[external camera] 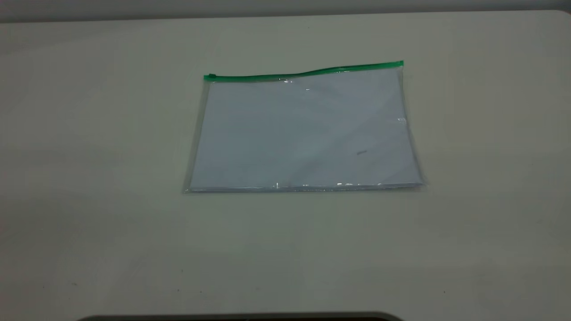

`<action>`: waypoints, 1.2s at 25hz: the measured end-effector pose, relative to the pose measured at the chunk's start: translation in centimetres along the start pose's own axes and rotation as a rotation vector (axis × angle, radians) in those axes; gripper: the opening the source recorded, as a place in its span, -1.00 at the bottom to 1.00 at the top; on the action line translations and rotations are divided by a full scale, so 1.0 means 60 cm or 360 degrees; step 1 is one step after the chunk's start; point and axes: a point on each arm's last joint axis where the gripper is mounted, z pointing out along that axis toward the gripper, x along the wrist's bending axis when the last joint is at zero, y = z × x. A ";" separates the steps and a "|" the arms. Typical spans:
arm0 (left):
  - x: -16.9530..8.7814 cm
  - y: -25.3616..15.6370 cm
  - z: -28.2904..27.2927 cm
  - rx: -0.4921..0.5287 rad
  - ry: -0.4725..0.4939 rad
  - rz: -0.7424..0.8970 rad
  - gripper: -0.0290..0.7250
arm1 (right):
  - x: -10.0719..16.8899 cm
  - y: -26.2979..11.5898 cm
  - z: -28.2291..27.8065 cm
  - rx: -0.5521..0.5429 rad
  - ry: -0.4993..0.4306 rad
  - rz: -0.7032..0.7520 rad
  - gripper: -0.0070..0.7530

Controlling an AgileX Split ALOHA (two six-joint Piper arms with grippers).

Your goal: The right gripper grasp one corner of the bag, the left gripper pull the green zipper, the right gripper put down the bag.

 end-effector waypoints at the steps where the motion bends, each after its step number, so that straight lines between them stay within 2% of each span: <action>1: 0.000 -0.001 -0.001 -0.0009 0.0001 -0.0001 0.44 | 0.000 0.000 0.000 0.0000 0.0000 0.0000 0.54; 9: 0.001 -0.030 -0.025 -0.0274 0.0150 -0.0100 0.44 | 0.000 0.000 0.000 -0.0001 0.0000 0.0000 0.54; 13: -0.002 -0.044 -0.033 -0.0389 0.0169 -0.0091 0.44 | 0.000 0.000 0.000 -0.0001 0.0000 0.0000 0.54; 30: -0.006 -0.045 -0.034 -0.0396 0.0141 -0.0048 0.44 | 0.000 0.000 0.000 -0.0001 -0.0002 0.0001 0.54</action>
